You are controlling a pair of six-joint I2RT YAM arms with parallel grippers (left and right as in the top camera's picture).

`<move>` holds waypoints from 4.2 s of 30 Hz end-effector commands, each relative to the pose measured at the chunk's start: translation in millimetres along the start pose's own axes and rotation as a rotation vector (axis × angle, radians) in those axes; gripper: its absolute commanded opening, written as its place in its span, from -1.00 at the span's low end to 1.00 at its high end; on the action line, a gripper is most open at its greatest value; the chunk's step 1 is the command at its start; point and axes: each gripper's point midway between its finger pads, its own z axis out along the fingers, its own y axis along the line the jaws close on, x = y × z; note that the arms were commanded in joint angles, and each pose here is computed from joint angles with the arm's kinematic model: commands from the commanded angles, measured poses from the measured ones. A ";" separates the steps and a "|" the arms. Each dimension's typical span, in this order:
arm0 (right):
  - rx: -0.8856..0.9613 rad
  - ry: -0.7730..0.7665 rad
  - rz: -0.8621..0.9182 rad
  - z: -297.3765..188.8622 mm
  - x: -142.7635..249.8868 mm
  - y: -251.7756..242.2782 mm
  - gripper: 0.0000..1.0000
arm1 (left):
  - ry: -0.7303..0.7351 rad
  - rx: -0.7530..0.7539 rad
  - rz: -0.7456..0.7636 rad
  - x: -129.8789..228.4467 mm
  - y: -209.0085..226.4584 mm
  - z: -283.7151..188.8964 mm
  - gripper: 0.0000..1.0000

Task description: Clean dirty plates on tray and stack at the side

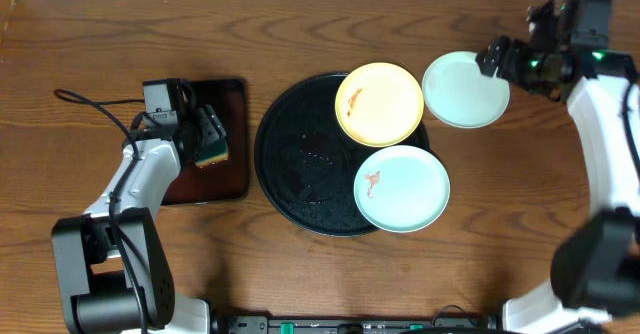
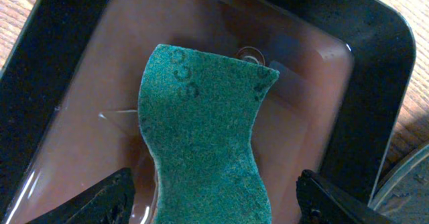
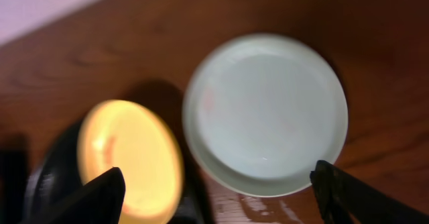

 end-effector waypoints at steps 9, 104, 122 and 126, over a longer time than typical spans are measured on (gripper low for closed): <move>-0.114 -0.060 -0.139 -34.6 4.9 81.4 0.88 | -0.006 -0.009 -0.001 -2.1 1.9 -1.4 0.57; 0.340 -0.029 0.128 -130.6 32.9 -62.0 0.98 | -0.164 0.064 -0.019 -40.9 -15.5 -4.8 0.57; 0.341 -0.029 0.127 -130.6 33.0 -62.1 0.99 | -0.066 0.144 -0.055 -20.7 -28.1 -3.7 0.57; 0.339 -0.029 0.126 -130.4 32.9 -61.5 0.99 | -0.066 0.144 -0.056 -20.7 -28.1 -3.7 0.57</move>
